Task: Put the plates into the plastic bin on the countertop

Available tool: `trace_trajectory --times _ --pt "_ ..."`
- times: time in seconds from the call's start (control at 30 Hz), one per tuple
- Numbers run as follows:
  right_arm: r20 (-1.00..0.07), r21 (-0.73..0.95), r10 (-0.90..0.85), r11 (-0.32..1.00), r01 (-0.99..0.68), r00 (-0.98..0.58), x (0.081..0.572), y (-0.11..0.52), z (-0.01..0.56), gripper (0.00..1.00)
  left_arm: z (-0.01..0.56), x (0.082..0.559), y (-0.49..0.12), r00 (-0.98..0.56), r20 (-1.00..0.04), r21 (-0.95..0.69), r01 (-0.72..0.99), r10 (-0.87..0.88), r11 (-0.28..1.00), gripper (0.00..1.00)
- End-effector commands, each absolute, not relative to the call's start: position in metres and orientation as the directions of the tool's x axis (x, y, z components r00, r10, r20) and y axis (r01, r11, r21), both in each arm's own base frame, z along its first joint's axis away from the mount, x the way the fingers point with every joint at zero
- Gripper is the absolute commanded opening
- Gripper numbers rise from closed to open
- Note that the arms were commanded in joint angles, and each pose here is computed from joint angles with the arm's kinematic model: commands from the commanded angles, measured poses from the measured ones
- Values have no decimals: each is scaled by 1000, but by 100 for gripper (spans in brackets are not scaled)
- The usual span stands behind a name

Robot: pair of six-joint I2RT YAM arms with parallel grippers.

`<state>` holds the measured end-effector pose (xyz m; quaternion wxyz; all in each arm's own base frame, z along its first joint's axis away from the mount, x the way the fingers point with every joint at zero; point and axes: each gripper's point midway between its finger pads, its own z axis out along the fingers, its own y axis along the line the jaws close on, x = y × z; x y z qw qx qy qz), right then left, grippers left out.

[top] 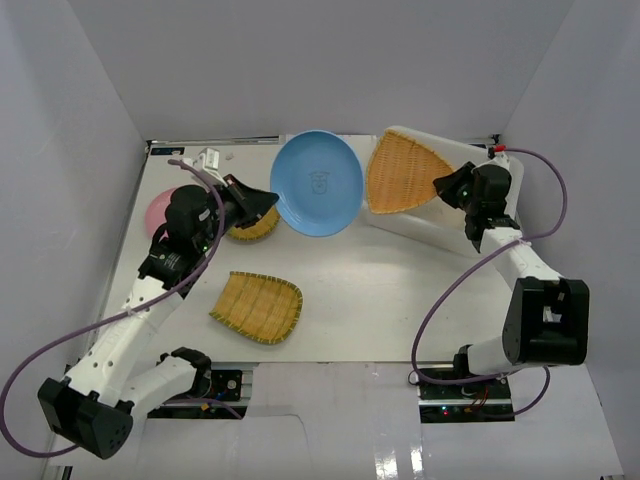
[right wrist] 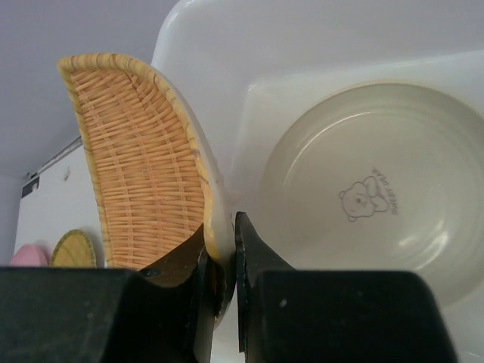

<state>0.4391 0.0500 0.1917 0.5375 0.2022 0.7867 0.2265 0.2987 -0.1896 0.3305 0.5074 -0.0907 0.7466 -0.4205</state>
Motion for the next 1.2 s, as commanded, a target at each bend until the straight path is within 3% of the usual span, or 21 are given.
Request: trace_trajectory --times 0.0,0.2,0.4,0.57,0.77,0.97,1.03,1.07,1.13,1.17 --pt "-734 549 437 833 -74 -519 427 99 160 8 367 304 -208 -392 -722 -691 367 -570 622 0" --pt "-714 592 380 776 -217 -588 423 135 169 8 372 307 -239 -403 -740 -672 398 -538 625 0" --pt "-763 571 522 821 -20 -382 451 48 213 8 376 309 -240 -379 -754 -656 397 -536 642 0" --pt "-814 499 507 860 106 -284 457 7 224 8 370 312 -245 -387 -758 -651 397 -525 647 0" --pt "-789 451 455 885 114 -412 450 24 171 8 358 323 -258 -396 -768 -637 388 -503 666 0" --pt "-759 478 397 878 -28 -516 444 87 156 9 354 334 -272 -403 -772 -630 380 -492 678 0" --pt "-759 486 405 873 -31 -509 448 90 163 19 349 341 -278 -412 -779 -617 366 -473 697 0" --pt "-758 468 409 883 13 -507 449 82 161 42 347 345 -279 -409 -783 -609 351 -469 711 0" --pt "-773 448 414 893 48 -480 453 71 169 69 336 354 -287 -423 -792 -588 334 -440 737 0" --pt "-777 443 421 894 69 -468 454 64 171 89 332 357 -290 -429 -793 -582 327 -432 744 0"
